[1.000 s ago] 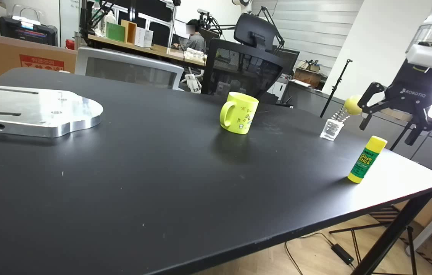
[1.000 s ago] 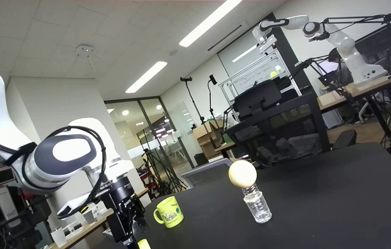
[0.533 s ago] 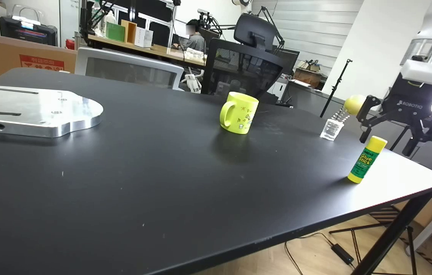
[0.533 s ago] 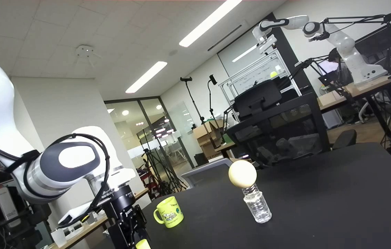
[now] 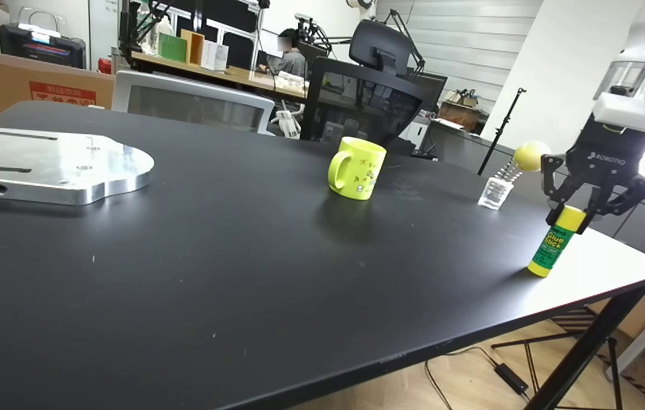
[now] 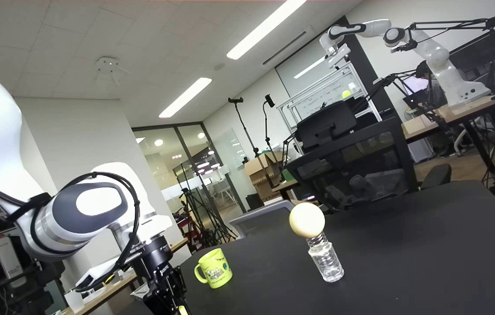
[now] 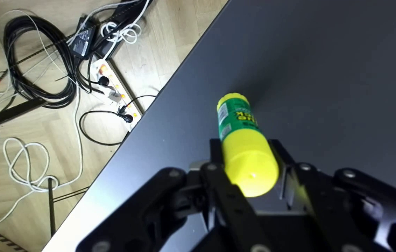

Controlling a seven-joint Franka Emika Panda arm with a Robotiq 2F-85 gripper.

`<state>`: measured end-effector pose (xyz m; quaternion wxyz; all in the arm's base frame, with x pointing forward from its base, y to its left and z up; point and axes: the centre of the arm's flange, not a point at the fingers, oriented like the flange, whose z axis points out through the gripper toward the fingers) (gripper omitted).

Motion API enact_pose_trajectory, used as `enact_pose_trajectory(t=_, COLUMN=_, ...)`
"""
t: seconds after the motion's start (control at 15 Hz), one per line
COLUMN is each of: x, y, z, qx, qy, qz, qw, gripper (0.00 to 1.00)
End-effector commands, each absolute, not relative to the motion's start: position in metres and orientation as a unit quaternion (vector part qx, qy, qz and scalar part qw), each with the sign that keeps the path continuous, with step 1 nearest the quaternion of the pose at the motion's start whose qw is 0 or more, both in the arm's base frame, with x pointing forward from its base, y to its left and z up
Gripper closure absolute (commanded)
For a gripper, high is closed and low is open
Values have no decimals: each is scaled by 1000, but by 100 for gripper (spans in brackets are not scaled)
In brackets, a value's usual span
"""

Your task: Pick the object and put it in the cup

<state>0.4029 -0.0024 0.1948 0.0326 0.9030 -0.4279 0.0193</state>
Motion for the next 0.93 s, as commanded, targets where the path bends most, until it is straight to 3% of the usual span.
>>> enact_pose_trajectory(t=0.0, x=410, y=1, z=203, qx=896, qy=-443, qz=28, qw=27, gripper=90)
enact_pose_trajectory(t=0.67, x=458, y=1, z=337, qx=880, qy=-469, qz=66, qw=-44, gripper=90)
enact_pose_trajectory(t=0.87, x=451, y=-8, z=367, qx=893, qy=-445, qz=65, qw=-32, gripper=90)
